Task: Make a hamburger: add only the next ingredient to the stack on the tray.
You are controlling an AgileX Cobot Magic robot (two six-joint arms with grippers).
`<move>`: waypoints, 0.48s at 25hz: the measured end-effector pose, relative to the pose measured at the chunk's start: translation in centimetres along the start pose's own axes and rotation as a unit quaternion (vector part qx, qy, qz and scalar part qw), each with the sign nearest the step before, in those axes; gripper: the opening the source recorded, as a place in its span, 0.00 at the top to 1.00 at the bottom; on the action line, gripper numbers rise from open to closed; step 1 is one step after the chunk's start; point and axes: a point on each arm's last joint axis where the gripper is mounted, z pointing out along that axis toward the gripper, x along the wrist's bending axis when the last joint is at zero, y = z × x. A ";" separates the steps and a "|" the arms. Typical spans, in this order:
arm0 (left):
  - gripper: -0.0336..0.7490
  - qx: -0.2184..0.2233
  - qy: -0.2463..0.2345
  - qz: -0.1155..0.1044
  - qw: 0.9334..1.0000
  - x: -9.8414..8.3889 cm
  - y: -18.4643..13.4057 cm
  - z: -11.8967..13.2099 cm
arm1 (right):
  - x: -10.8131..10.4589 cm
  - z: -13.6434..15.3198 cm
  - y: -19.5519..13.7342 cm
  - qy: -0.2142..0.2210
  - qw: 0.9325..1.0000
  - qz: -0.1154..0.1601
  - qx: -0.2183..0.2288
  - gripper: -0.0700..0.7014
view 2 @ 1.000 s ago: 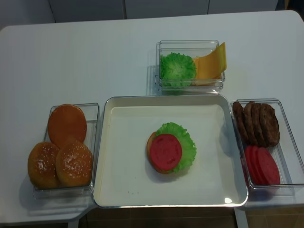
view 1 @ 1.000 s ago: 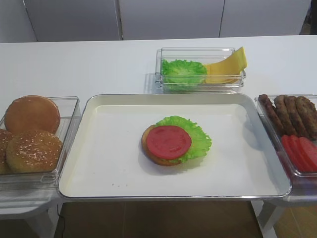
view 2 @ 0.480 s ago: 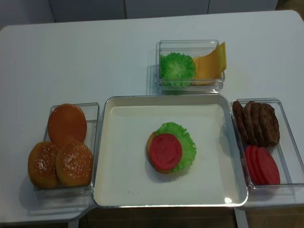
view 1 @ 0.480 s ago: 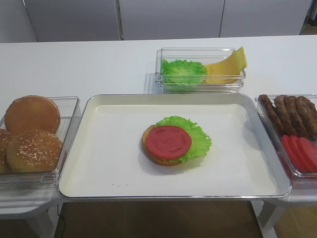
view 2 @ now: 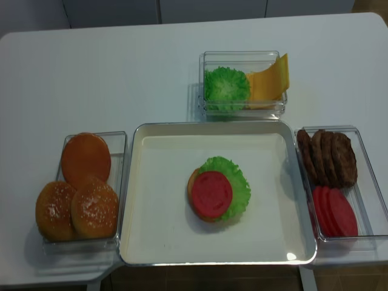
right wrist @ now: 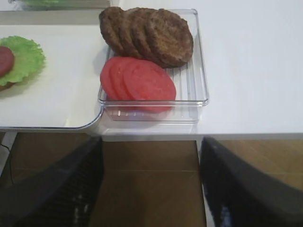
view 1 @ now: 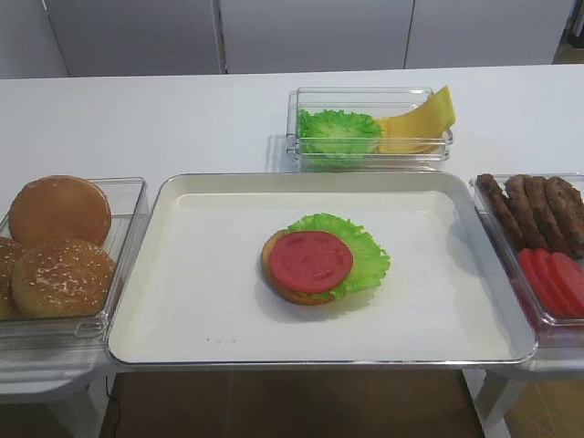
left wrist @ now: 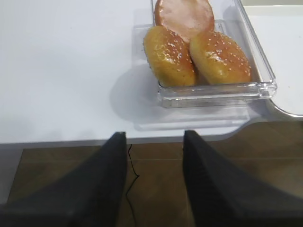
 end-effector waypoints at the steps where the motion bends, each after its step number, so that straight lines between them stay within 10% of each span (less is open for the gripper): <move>1: 0.58 0.000 0.000 0.000 1.000 0.0 0.0 0.0 | 0.0 0.1 -0.1 0.000 1.000 0.000 0.002 0.29; 12: 0.58 0.000 0.000 0.000 1.000 0.0 0.0 0.0 | -0.1 0.2 -0.1 -0.007 1.000 -0.007 0.003 0.34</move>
